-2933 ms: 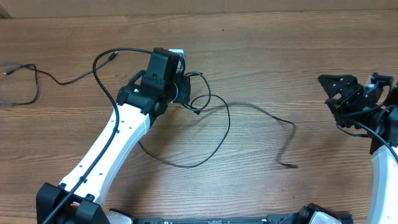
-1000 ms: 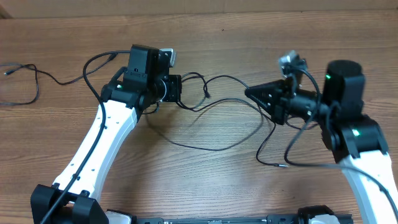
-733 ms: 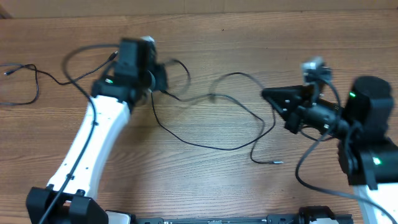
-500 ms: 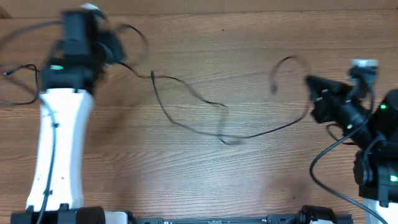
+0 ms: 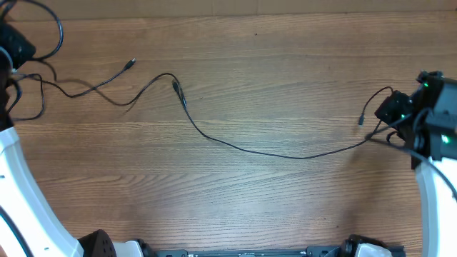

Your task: Untangle cables

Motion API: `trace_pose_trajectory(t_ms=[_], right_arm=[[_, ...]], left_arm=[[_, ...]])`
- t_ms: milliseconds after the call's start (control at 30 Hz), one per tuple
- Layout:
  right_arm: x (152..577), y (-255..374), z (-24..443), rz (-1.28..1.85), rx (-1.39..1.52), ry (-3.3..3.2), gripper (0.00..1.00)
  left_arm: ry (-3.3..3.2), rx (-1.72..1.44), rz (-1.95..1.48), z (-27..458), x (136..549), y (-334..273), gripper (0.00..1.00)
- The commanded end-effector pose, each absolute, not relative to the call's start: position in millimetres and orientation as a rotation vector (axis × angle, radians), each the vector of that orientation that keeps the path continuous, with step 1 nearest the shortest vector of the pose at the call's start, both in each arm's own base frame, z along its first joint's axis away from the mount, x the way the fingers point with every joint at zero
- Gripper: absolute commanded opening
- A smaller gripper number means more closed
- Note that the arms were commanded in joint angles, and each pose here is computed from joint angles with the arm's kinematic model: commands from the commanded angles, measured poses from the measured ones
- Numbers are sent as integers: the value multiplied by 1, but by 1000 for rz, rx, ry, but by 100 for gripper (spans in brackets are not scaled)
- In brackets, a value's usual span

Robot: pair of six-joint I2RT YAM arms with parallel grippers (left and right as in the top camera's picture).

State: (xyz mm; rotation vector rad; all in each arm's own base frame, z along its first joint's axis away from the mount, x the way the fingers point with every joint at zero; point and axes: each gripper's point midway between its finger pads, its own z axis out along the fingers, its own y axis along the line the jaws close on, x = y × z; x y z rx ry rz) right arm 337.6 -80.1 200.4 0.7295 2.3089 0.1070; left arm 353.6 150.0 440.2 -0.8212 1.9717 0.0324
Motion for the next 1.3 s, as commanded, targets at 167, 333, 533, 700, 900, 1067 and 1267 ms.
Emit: trace_pose_trajectory(t_ms=[167, 333, 533, 700, 900, 1067, 1267], right_arm=[[351, -73, 122, 187, 827, 2549, 4], [353, -59, 98, 302, 835, 2625, 15], [356, -54, 98, 347, 823, 2621, 35], [350, -52, 96, 347, 835, 2646, 47], [344, -51, 93, 348, 847, 2672, 61], [343, -50, 93, 348, 850, 2676, 64], [343, -50, 93, 348, 851, 2677, 69]], left_arm=[[1859, -985, 368, 474, 285, 203, 6], [1924, -1208, 478, 442, 238, 230, 6], [2179, -1308, 189, 378, 252, 201, 5], [2384, -1236, -16, 333, 291, 166, 4], [2650, -1109, -65, 269, 332, 122, 4], [2855, -1017, -177, 210, 358, 63, 4], [2935, -1177, -383, 154, 383, -10, 4]])
